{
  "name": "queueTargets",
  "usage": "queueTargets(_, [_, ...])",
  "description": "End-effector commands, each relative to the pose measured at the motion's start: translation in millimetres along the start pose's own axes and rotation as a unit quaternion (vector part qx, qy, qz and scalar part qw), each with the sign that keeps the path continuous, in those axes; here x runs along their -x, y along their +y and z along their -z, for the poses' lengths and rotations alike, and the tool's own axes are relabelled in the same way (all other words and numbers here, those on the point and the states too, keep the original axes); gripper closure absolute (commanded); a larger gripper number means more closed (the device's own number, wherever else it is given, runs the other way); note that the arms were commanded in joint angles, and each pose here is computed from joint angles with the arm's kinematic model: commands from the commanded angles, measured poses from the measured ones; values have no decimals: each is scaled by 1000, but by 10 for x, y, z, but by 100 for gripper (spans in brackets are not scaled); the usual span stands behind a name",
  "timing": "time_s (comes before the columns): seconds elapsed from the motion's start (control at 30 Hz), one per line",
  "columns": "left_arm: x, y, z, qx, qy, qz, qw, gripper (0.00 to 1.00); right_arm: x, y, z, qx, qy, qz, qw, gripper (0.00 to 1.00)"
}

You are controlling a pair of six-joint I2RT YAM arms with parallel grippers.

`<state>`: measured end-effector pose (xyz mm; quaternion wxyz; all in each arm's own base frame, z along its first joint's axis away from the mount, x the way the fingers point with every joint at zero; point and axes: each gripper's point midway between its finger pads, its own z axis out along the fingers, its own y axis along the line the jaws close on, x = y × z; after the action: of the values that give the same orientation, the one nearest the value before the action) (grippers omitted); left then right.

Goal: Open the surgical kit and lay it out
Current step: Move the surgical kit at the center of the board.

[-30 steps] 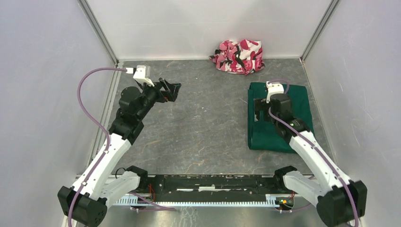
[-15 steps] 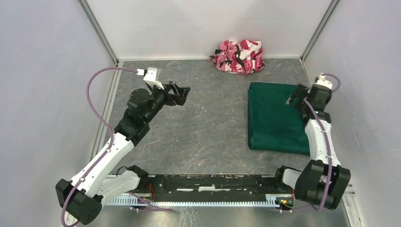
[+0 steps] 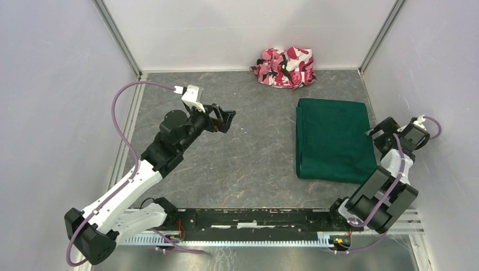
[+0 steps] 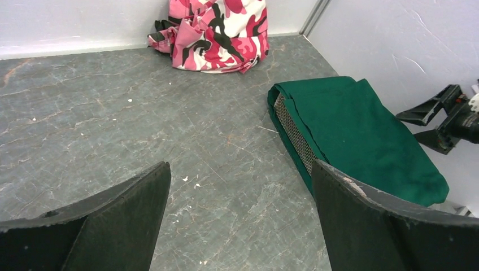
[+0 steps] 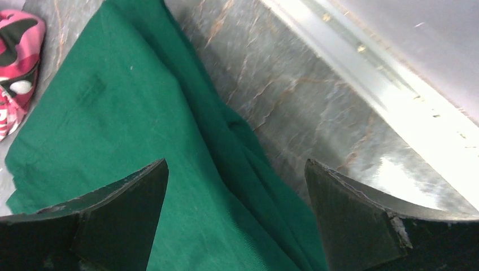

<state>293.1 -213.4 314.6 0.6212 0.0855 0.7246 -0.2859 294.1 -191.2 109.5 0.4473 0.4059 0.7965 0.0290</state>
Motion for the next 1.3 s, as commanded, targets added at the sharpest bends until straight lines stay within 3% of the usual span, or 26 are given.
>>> queueTargets(0.0, [250,-86,8,-9,-32,-32,999,0,-39,215,-60,70,-1,-17,997,2])
queueTargets(0.37, [209,-107,-9,-14,-26,-36,999,0,-356,-13,-234,42,38,1,998,2])
queueTargets(0.63, [165,-87,-42,-10,-19,-39,999,0,-706,144,-207,73,64,-22,995,5])
queueTargets(1.07, [133,-39,-70,2,-11,-47,999,0,-1453,1021,171,181,123,-54,974,5])
queueTargets(1.27, [109,1,-96,13,-6,-50,999,0,-2018,1683,535,230,150,-69,959,3])
